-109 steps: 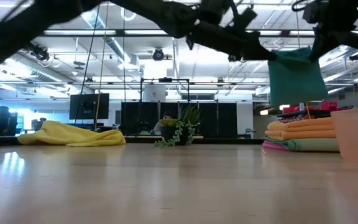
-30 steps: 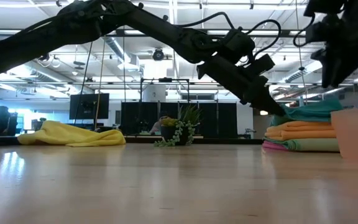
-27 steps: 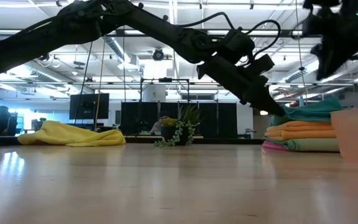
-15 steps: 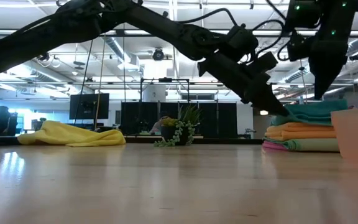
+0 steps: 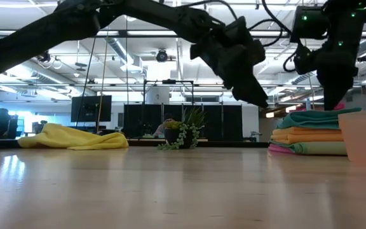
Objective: Fold microfiber towels
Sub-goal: Stack the blue microfiber towel on top of the orange microfiber towel, then fold the yellow microfiber towel
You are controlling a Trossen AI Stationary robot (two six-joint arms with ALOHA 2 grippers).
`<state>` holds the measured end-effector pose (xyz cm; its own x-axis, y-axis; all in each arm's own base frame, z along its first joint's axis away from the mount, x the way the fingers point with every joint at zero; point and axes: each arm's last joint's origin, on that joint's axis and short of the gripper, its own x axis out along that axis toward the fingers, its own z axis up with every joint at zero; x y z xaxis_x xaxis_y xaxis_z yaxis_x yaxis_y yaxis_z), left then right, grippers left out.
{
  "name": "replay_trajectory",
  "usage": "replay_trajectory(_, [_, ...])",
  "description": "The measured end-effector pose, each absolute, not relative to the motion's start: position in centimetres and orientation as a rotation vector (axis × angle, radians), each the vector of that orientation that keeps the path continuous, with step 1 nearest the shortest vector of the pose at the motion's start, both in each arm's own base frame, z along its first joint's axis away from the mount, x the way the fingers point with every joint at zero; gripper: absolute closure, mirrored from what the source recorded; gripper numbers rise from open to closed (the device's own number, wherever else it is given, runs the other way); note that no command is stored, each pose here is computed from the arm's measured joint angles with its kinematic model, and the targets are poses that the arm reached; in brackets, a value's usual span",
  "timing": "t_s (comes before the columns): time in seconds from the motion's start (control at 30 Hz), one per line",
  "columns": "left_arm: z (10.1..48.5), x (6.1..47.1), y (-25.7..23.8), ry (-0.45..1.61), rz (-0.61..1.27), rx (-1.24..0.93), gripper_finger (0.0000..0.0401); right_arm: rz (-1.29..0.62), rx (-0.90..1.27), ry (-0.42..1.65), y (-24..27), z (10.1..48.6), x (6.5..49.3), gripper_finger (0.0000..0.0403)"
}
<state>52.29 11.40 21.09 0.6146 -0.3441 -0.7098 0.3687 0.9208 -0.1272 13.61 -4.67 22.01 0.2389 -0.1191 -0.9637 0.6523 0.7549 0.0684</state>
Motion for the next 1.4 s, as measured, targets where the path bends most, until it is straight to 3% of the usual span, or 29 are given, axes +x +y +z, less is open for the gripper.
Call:
replay_trajectory(0.13, [21.4,52.6,12.0,0.748,-0.420,0.042,0.0204,-0.596,0.546,1.199,-4.6,23.2,13.4,0.0401])
replay_trajectory(0.43, [20.9,55.5,9.9,0.547,-0.355,0.152,0.0268,-0.957,0.661,1.186,-9.1,22.5,12.0,0.0402])
replay_trajectory(0.63, [18.2,56.1,9.0,0.639,-0.274,0.143,0.0311,-1.039,0.691,1.189,-12.2,21.5,11.7,0.0402])
replay_trajectory(1.0, [17.9,56.1,9.0,0.639,-0.302,0.118,0.0352,-1.128,0.602,1.176,-14.4,21.2,12.7,0.0402])
replay_trajectory(1.1, [19.5,55.0,9.0,0.688,-0.343,0.111,0.0353,-1.140,0.574,1.118,-14.3,23.2,12.8,0.0402])
replay_trajectory(1.27, [25.4,50.0,9.4,0.894,-0.395,0.095,0.0344,-1.090,0.534,0.937,-12.9,27.6,13.2,0.0400])
replay_trajectory(1.4, [26.0,46.5,10.8,1.132,-0.400,-0.018,0.0344,-1.014,0.507,0.763,-11.1,30.0,14.0,0.0387])
